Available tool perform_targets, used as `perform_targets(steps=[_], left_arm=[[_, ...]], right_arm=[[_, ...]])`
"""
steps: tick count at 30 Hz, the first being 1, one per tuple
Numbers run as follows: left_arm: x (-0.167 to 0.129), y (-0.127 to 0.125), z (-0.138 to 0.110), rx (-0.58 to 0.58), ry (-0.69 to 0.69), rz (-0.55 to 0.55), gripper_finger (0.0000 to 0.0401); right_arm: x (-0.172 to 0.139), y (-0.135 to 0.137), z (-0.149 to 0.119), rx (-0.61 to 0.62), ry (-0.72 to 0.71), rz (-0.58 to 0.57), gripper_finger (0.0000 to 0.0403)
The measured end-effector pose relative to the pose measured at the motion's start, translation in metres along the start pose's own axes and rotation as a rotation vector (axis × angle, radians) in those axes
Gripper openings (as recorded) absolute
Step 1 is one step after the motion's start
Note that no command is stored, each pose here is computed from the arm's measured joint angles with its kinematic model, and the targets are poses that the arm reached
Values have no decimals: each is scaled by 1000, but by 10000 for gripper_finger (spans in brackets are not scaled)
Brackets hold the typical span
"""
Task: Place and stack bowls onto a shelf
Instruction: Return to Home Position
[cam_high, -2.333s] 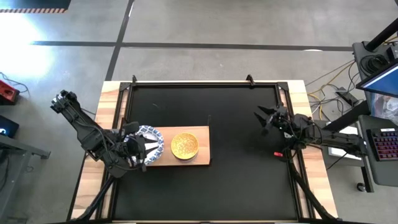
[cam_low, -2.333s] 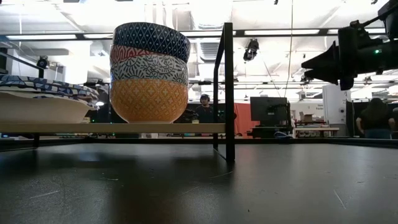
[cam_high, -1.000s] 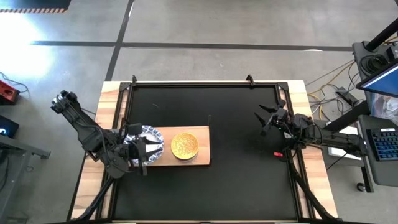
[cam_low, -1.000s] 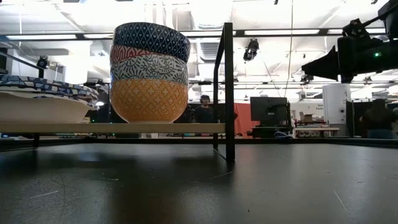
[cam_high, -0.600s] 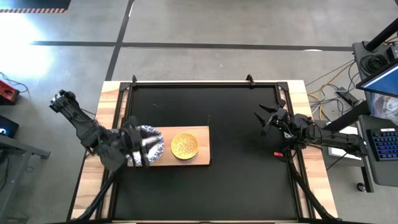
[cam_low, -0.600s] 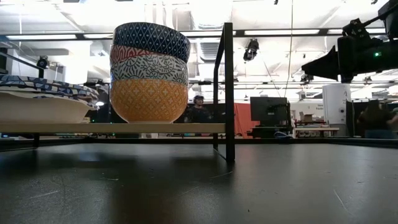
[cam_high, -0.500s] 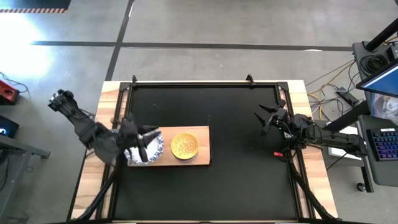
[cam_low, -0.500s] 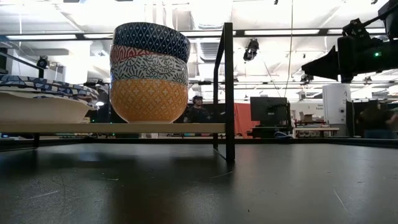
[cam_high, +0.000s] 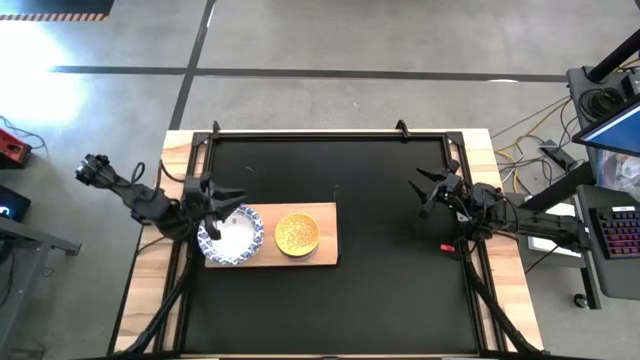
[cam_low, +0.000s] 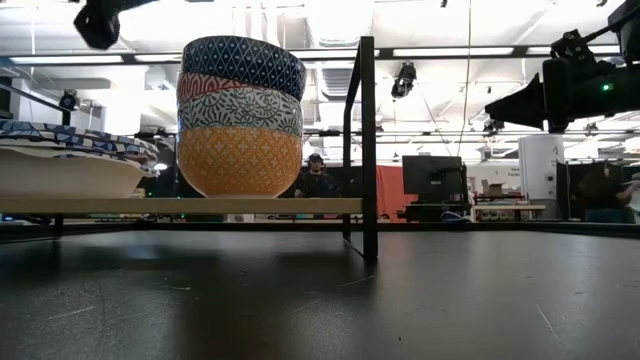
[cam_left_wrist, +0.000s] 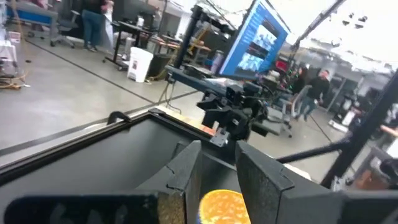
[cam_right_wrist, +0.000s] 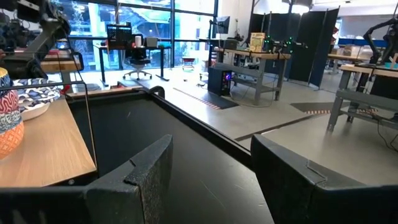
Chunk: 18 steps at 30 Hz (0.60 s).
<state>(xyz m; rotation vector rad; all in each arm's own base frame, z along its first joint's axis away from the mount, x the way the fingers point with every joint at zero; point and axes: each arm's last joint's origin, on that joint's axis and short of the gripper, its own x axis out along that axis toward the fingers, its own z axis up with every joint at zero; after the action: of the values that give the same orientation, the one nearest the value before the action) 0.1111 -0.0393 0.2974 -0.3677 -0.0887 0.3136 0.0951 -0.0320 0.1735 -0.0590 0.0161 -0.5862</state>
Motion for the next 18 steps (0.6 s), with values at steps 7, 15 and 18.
perform_targets(steps=[7, 15, 18], left_arm=[[-10, 20, -10, -10, -39, 15, 82], [-20, 40, -21, -29, -89, 35, 82], [-23, 48, -28, -42, -109, 50, 82]], right_arm=[[0, 0, 0, -2, 0, 0, 206], [0, 0, 0, 0, 0, 0, 206], [0, 0, 0, -1, 0, 0, 206]])
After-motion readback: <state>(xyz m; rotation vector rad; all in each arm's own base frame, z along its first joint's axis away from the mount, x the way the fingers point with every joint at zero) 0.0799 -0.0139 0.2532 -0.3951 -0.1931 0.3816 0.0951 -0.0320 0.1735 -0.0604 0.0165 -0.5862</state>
